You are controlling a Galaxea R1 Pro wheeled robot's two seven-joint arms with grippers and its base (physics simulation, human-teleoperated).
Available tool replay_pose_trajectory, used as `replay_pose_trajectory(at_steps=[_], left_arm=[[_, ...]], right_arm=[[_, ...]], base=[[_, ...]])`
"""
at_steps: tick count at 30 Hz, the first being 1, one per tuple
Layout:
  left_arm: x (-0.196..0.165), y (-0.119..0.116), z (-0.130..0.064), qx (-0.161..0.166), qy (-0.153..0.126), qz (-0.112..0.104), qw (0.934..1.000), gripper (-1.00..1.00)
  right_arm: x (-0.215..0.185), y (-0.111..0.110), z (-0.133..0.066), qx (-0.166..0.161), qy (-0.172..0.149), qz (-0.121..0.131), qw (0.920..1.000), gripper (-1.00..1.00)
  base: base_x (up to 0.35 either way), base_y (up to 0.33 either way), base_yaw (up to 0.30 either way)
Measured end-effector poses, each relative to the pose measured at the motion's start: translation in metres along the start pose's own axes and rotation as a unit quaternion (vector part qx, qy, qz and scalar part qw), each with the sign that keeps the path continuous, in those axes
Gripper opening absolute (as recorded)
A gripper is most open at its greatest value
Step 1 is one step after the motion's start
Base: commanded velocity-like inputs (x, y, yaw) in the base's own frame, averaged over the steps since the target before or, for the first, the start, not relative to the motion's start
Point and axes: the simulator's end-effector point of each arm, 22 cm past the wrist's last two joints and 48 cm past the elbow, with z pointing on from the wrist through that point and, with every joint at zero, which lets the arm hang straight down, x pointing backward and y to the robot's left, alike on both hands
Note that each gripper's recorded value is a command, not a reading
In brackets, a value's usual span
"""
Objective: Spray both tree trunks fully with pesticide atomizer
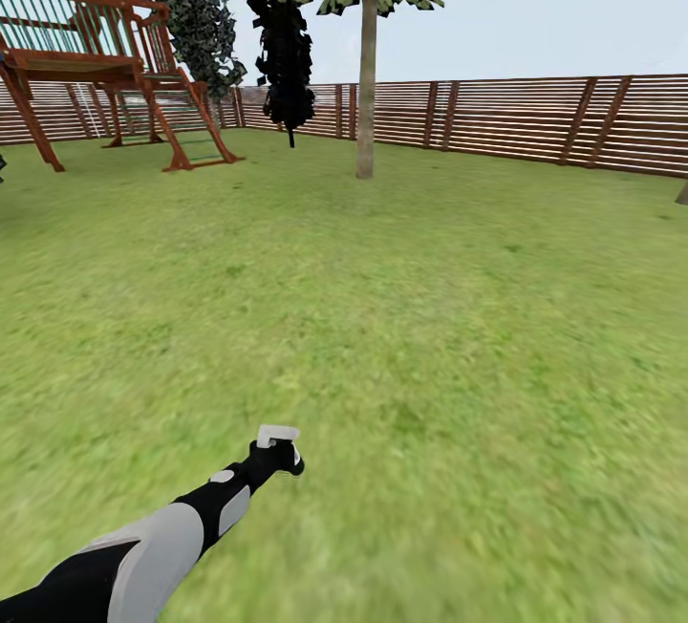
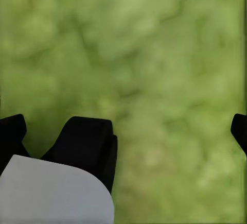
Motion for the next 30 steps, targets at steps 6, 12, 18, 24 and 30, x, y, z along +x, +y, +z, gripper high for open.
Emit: replay_pose_trajectory(at_steps=[6,12,18,24,30], left_arm=[[0.0,-0.0007,0.0001,0.001,0.0,0.0,1.0,-1.0],[-0.0001,-0.0004,0.0001,0.0,0.0,0.001,1.0,-1.0],[-0.0001,-0.0008,0.0002,0.0,0.0,0.0,1.0,-1.0],[0.0,-0.0009,0.0002,0.0,0.0,0.001,1.0,-1.0],[0.0,-0.0008,0.0002,0.0,0.0,0.0,1.0,-1.0]], right_arm=[[0.0,0.0,0.0,0.0,0.0,0.0,1.0,1.0],[0.0,0.0,0.0,0.0,0.0,0.0,1.0,1.0],[0.0,0.0,0.0,0.0,0.0,0.0,1.0,1.0],[0.0,0.0,0.0,0.0,0.0,0.0,1.0,1.0],[0.0,0.0,0.0,0.0,0.0,0.0,1.0,1.0]], base=[[0.35,0.0,0.0],[0.35,0.0,0.0],[0.35,0.0,0.0],[0.35,0.0,0.0],[0.35,0.0,0.0]])
